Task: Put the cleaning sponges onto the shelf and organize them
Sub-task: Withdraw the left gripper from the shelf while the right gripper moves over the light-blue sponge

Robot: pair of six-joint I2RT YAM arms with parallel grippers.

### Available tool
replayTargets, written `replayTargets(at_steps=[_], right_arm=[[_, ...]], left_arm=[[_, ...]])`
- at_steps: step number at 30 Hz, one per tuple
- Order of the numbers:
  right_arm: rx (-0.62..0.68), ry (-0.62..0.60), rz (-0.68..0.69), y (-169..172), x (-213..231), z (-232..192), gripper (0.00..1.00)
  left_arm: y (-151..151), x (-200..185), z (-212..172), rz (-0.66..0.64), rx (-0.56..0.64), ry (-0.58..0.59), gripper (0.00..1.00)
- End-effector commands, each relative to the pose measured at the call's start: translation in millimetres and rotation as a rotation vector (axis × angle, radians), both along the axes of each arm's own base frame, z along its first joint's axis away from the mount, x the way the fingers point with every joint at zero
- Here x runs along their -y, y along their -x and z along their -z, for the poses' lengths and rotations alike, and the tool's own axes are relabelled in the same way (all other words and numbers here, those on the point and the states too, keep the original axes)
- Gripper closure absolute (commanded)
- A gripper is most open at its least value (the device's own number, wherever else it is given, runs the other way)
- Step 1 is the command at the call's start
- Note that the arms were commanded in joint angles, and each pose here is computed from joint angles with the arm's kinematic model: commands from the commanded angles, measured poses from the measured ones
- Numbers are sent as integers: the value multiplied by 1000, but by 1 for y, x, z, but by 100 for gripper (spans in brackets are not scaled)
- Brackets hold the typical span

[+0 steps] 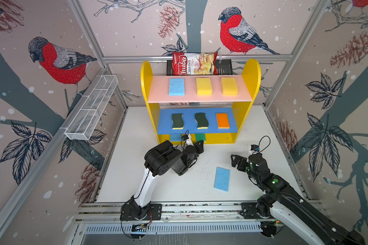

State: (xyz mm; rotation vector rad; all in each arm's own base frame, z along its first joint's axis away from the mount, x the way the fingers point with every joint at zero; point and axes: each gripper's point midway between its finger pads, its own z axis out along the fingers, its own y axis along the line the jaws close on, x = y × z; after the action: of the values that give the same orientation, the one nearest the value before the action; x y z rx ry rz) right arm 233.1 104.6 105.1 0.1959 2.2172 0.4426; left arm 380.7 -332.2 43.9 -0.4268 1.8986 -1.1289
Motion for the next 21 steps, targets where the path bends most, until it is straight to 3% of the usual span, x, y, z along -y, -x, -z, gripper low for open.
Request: replayTargets(at_steps=[1, 21], right_arm=[[29, -6, -3, -5, -2, -7, 2], [21, -7, -2, -3, -2, -5, 2]], left_arm=[[9, -16, 48, -18, -136, -145, 83], [5, -19, 60, -29, -168, -145, 83]])
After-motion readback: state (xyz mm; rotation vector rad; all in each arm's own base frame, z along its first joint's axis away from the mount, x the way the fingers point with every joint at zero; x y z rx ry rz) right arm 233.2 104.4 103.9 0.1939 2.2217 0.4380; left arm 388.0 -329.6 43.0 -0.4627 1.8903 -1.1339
